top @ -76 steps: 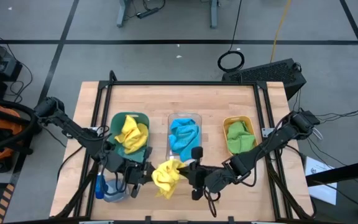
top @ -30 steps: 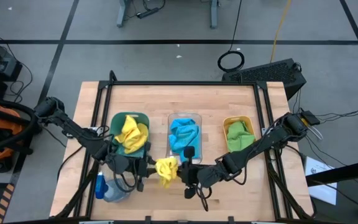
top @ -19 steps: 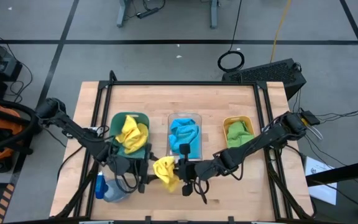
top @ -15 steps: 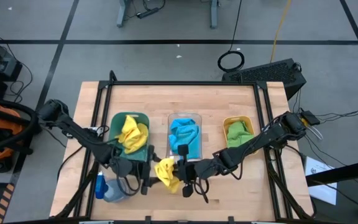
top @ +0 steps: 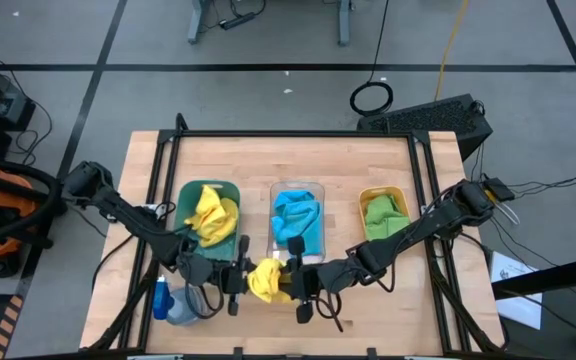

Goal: Sort microfiber towel by color & place in baskets
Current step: Put the yellow microfiber towel into the green bin

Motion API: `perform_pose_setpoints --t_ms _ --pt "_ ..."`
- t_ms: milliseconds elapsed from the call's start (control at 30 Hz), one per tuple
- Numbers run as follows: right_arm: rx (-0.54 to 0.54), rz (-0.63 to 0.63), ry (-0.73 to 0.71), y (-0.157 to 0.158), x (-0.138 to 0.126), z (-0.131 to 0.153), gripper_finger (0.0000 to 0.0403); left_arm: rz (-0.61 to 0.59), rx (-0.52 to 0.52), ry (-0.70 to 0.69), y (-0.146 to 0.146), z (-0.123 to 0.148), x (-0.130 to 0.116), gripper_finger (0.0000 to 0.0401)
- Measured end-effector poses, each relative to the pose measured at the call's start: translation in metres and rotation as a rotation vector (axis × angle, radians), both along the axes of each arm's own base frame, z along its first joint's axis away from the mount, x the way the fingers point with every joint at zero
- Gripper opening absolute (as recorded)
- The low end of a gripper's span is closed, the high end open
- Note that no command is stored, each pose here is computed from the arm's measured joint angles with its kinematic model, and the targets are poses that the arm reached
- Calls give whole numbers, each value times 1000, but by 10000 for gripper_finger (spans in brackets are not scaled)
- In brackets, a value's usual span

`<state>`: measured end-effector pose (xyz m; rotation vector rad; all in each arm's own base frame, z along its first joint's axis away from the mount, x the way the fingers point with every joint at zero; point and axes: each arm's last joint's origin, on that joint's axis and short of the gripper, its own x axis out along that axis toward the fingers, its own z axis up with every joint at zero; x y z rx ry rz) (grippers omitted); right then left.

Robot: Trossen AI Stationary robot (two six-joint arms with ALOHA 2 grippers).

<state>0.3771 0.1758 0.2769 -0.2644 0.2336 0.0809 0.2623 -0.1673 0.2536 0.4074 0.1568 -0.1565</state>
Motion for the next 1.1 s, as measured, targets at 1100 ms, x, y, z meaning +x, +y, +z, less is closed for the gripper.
perform_pose_setpoints --t_ms 1100 --pt "-134 -262 204 -2 -17 -23 160 744 -469 793 89 -12 -136 70"
